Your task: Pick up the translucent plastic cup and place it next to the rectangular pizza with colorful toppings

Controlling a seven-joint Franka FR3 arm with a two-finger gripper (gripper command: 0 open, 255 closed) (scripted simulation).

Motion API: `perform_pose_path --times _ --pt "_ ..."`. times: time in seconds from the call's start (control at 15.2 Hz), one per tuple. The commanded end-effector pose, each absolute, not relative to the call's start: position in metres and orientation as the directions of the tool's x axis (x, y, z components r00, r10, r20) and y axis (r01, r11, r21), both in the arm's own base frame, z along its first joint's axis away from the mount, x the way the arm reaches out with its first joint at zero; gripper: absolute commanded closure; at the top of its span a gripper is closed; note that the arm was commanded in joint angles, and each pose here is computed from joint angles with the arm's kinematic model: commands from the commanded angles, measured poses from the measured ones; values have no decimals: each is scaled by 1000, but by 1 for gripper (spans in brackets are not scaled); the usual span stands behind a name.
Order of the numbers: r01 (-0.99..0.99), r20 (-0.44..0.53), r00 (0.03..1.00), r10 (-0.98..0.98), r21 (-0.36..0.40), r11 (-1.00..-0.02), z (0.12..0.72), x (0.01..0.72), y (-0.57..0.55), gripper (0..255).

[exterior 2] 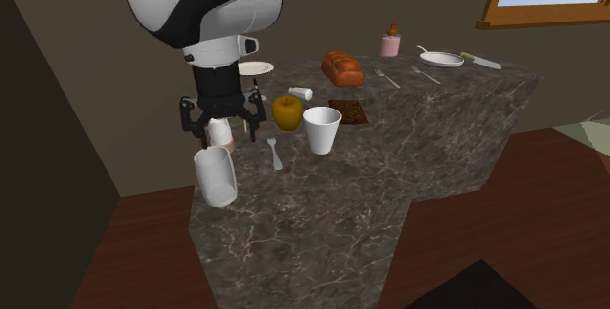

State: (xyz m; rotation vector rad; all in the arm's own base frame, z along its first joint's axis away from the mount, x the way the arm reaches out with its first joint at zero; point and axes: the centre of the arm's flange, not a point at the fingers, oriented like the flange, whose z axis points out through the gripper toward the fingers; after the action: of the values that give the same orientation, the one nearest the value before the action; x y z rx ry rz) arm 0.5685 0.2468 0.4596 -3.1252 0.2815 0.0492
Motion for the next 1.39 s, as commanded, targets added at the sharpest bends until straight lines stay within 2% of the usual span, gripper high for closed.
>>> perform_pose_path --times 0.0,0.46,0.92,1.32 --pt "-191 -41 981 -191 -5 -982 446 588 264 0" --pt "-226 -73 972 -224 -19 -974 408 645 313 0" --pt "-226 -73 972 -224 -19 -974 368 643 314 0" --pt "-226 -73 972 -224 -19 -974 368 643 314 0"
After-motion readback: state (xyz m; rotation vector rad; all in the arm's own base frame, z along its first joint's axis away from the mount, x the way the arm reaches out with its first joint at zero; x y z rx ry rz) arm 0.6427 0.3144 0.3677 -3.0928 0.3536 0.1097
